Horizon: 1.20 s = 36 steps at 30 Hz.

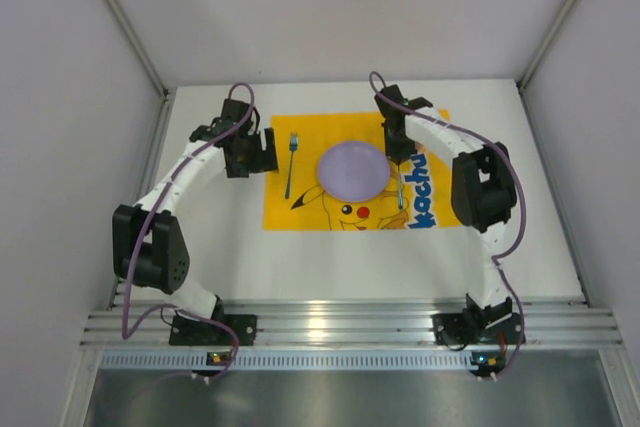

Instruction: Set the dinner table for one person

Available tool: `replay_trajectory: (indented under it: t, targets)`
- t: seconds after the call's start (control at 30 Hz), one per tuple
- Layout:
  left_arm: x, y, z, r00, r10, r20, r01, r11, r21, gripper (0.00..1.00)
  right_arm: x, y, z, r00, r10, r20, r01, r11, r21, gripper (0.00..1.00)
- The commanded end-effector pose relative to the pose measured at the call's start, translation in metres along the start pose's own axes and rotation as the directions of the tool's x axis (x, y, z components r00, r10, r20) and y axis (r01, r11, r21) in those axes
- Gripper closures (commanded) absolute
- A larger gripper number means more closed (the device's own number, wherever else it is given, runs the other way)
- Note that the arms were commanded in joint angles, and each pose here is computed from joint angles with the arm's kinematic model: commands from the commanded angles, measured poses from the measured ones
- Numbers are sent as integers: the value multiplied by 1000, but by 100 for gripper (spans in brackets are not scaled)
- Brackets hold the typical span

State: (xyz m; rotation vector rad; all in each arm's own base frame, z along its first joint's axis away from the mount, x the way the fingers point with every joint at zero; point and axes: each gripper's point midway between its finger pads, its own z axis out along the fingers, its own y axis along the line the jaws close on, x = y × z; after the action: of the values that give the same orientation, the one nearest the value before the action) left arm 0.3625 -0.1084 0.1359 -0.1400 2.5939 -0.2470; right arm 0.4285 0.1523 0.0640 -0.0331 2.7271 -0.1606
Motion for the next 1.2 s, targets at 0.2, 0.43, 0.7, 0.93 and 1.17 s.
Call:
replay_trajectory:
  t: [0.2,0.43,0.7,0.93,1.17]
  targets:
    - [-1,-1,-13,1000,-5,20,5,1000,0,18,-26,-2,8,999,35,27,-35,999,4,100]
    - [2,-2,-12,1000,-7,13,7,1000,-2,18,-38,-8,12,997,61,37,-61,998,7,100]
    - [0,-3,-12,1000,0,20,0,1000,2,18,-44,-5,10,997,70,41,-69,997,-15,100]
    - [0,-4,-12,1000,3,20,-3,1000,8,18,-36,-1,4,998,60,36,-59,998,-35,66]
    - [2,-4,-11,1000,5,21,-5,1000,11,18,-45,5,-12,995,60,83,-57,997,-47,46]
